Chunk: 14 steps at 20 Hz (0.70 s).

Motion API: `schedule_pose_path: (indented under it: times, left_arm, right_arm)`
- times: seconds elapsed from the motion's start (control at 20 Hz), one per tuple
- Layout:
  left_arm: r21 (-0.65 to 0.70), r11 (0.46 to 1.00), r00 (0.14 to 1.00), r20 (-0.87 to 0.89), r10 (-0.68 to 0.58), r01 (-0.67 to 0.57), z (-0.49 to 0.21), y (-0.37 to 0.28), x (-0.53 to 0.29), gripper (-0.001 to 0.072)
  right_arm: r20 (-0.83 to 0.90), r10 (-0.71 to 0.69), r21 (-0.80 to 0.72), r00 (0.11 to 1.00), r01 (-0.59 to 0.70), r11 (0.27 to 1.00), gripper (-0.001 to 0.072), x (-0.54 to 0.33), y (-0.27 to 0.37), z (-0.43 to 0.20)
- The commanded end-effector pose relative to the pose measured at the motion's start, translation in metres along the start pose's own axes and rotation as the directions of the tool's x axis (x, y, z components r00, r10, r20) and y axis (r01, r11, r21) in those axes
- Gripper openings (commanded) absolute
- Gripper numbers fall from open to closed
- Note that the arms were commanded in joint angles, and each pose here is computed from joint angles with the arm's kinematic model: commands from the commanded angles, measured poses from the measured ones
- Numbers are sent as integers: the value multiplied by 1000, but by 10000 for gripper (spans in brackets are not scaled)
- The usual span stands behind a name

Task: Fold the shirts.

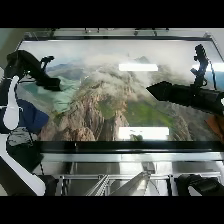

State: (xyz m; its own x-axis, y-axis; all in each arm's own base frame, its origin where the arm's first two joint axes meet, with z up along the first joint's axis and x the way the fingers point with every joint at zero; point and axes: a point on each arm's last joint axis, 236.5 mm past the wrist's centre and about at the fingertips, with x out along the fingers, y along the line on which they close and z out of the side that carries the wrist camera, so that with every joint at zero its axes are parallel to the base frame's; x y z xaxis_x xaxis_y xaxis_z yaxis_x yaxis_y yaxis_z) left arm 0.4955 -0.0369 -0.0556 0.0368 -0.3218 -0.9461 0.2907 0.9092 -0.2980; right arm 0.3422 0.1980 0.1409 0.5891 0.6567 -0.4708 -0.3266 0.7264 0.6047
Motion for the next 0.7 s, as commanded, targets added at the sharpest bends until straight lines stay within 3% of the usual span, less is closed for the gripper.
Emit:
schedule_pose_path:
  times: [0.0,0.35,0.55,0.65]
  left_arm:
    - [183,946,964,-37,-264,266,11,-133,3,25]
    - [472,796,912,-336,-237,380,-60,-311,49,25]
    - [557,713,883,-430,-191,426,-102,-368,60,31]
    - [523,734,865,-472,-173,432,-114,-369,57,445]
  right_arm:
    - [0,-2,-2,1000,2,1000,19,0,-1,0]
    - [-17,-88,-83,996,87,993,19,-2,-23,-3]
    - [-66,-124,-47,990,121,992,19,-12,-43,-10]
    - [-140,-122,-25,983,120,992,20,-18,-49,-25]
